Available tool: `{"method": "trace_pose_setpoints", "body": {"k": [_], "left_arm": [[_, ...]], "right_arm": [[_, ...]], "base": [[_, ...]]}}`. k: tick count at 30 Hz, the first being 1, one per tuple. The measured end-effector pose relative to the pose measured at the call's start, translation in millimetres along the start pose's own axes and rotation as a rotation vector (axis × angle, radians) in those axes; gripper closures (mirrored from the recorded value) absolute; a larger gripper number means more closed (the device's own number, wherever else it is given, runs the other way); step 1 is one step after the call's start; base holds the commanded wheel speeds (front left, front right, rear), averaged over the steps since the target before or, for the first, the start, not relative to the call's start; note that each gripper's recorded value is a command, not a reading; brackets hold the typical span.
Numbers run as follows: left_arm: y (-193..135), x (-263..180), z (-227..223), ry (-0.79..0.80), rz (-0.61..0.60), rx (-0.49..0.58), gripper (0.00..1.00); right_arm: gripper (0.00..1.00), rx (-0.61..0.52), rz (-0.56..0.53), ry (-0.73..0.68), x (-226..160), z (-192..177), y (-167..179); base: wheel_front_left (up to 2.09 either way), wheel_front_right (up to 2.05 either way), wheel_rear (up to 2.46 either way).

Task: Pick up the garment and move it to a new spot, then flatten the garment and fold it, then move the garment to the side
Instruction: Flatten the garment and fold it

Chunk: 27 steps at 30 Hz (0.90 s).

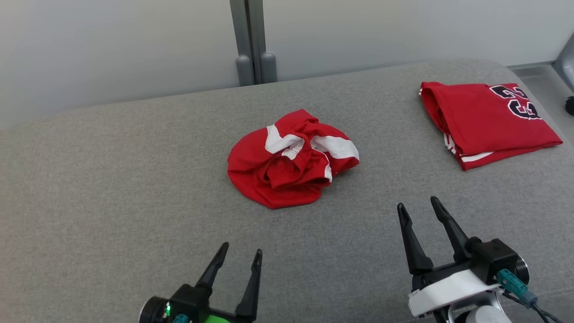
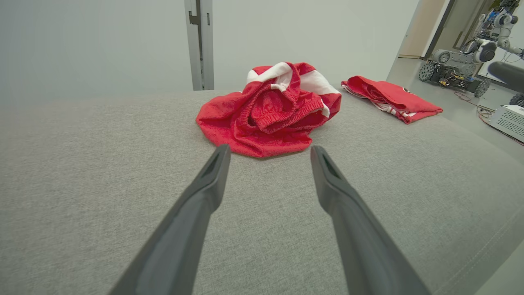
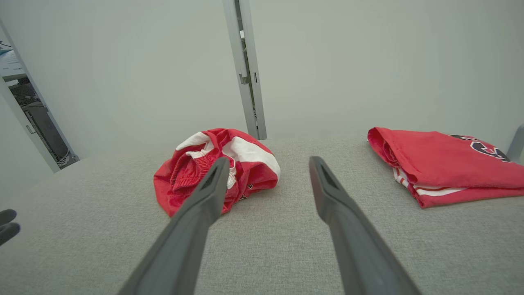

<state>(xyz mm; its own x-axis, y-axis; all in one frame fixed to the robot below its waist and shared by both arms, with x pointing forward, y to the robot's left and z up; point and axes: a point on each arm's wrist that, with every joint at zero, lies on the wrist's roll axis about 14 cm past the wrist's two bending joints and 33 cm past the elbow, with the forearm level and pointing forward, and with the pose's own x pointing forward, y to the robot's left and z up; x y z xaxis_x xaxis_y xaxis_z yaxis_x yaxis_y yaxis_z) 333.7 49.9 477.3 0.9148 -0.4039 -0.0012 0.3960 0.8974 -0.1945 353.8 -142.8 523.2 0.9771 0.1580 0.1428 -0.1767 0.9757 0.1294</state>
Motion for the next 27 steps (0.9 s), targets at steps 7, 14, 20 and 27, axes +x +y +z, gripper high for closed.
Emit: {"method": "trace_pose_setpoints", "body": {"k": [7, 14, 20, 27], "left_arm": [[-42.5, 39.9, -12.1, 0.051, -0.18, -0.124, 0.0], [-73.8, 79.3, -11.6, 0.065, -0.313, -0.195, 0.0], [-91.7, 105.5, -28.6, 0.122, -0.395, -0.222, 0.0], [-94.7, 128.0, -46.9, 0.165, -0.42, -0.239, 0.0]], "right_arm": [[0.0, -0.011, -0.014, 0.006, 14.3, -3.0, -8.8], [0.0, -0.035, -0.058, 0.018, 23.8, -7.0, -28.7], [0.0, -0.05, -0.094, 0.04, 30.8, -15.2, -44.1], [0.0, -0.064, -0.136, 0.064, 33.4, -23.5, -59.5]], "base": [[0.0, 0.0, 0.0], [0.0, 0.0, 0.0], [0.0, 0.0, 0.0], [0.0, 0.0, 0.0]]}}
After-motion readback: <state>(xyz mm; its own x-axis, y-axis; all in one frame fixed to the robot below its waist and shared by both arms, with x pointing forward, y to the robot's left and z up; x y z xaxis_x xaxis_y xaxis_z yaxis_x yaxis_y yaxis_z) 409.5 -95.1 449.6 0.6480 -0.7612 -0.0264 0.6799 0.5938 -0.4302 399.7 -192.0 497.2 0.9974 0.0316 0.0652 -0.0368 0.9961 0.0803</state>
